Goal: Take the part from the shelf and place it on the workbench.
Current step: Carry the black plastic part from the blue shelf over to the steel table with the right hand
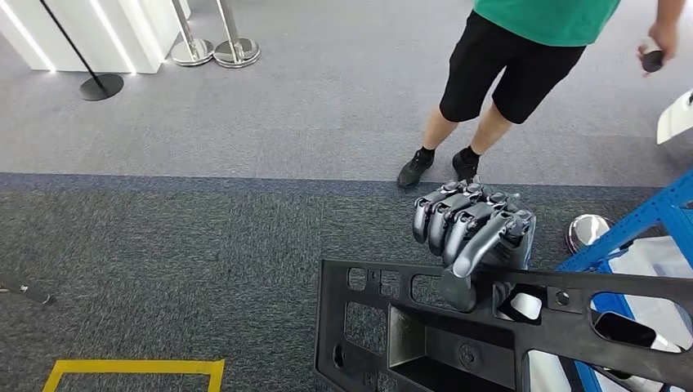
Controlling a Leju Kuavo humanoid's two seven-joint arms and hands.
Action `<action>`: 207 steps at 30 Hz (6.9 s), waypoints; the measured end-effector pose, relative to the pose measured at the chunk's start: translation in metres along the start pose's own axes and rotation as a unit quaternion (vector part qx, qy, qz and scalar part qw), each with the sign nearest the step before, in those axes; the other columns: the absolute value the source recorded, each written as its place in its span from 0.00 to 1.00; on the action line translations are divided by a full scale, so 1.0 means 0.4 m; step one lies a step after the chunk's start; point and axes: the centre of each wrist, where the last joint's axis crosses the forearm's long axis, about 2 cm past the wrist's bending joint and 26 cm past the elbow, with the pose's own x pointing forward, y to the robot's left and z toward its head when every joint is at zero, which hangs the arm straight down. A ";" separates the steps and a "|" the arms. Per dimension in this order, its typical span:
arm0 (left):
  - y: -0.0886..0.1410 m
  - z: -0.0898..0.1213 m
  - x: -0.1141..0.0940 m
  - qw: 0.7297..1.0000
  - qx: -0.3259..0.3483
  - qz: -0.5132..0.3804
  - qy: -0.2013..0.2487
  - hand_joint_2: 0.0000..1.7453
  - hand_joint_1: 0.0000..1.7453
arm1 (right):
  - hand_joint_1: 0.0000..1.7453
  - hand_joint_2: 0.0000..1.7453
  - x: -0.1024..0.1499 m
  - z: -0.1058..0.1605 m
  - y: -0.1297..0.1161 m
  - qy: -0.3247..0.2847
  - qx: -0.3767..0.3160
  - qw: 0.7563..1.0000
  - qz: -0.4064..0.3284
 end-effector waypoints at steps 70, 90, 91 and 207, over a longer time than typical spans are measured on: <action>0.183 0.005 -0.008 0.990 0.142 0.022 -0.004 1.00 0.00 | 0.97 1.00 0.038 0.082 -0.001 0.042 -0.024 0.999 0.000; 0.191 0.002 0.004 0.989 0.141 0.038 -0.013 1.00 0.00 | 0.97 1.00 0.038 0.067 -0.005 0.036 -0.017 0.999 0.013; 0.190 0.001 0.007 0.989 0.141 0.040 -0.013 1.00 0.00 | 0.97 1.00 0.039 0.067 -0.004 0.035 -0.016 0.999 0.010; 0.143 -0.005 0.014 0.991 0.089 0.071 -0.065 1.00 0.00 | 0.97 1.00 0.058 0.075 -0.017 -0.004 -0.059 0.998 -0.024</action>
